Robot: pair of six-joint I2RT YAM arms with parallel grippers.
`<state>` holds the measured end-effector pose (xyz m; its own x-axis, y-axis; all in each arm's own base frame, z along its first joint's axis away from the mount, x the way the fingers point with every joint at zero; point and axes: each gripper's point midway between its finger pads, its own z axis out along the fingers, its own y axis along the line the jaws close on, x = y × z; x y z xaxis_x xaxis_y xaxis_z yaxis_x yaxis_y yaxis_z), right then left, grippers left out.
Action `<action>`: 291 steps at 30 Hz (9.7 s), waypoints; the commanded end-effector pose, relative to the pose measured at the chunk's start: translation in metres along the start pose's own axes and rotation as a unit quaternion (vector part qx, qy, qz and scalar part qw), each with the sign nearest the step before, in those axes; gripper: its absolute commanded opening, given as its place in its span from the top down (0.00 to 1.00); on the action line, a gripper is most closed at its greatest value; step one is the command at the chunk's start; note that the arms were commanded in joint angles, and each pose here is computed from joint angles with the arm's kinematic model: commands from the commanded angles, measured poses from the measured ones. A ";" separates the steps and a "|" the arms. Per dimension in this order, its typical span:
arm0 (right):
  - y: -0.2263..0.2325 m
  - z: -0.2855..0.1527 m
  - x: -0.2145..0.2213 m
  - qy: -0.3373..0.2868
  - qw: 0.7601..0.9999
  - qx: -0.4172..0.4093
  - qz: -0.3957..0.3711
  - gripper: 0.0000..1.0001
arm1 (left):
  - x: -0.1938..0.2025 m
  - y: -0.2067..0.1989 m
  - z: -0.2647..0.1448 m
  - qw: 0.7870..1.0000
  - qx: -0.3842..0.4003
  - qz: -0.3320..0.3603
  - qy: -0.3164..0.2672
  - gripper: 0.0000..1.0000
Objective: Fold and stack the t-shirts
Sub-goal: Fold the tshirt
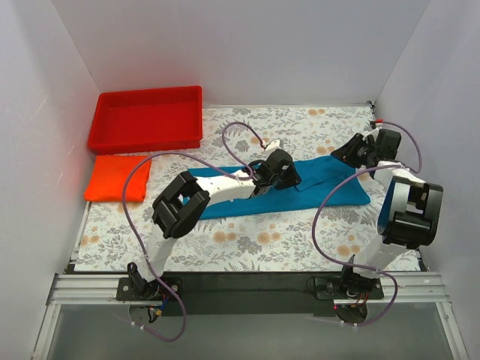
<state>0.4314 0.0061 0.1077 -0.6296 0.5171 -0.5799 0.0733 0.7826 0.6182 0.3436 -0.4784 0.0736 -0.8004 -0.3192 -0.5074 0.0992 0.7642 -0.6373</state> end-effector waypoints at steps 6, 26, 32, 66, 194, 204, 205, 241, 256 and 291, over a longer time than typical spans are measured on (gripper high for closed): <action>0.043 0.035 0.028 0.032 0.984 -0.168 0.040 0.69 | -0.013 -0.044 0.008 0.997 0.078 0.022 -0.012 0.74; -0.006 0.041 0.018 -0.009 0.986 -0.150 0.066 0.71 | -0.015 -0.018 0.011 0.997 0.061 0.035 0.010 0.49; 0.007 0.009 0.026 -0.026 0.991 -0.118 0.064 0.66 | -0.063 -0.011 -0.041 0.995 0.027 0.090 -0.036 0.36; -0.042 0.075 0.065 0.105 0.993 0.045 0.019 0.66 | 0.020 0.255 -0.136 0.924 -0.344 0.012 0.167 0.52; 0.042 -0.202 0.399 0.476 0.867 0.042 -0.143 0.99 | 0.164 0.166 -0.261 0.936 -0.234 0.012 0.264 1.00; 0.089 -0.190 0.366 0.433 0.885 0.004 -0.173 0.99 | 0.131 0.136 -0.252 0.954 -0.213 0.023 0.208 1.00; 0.098 -0.186 0.359 0.422 0.889 -0.003 -0.176 0.99 | 0.127 0.134 -0.251 0.956 -0.213 0.023 0.201 1.00; 0.103 0.011 0.129 0.244 0.951 0.039 -0.184 0.99 | -0.137 0.137 -0.068 0.972 -0.228 0.034 -0.055 1.00; 0.085 0.034 0.114 0.215 0.956 0.065 -0.191 0.69 | -0.135 0.146 -0.047 0.972 -0.219 0.056 -0.057 0.61; 0.134 0.118 0.066 0.054 0.936 0.069 -0.340 0.81 | 0.042 0.173 -0.103 0.969 -0.219 0.092 0.060 0.77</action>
<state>0.4127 0.2196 0.0384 -0.7694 -0.2404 -0.5918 -0.4137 0.8934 0.1749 0.2941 -0.3146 0.0235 -0.8090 -0.1461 -0.5693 0.0100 0.9650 -0.2619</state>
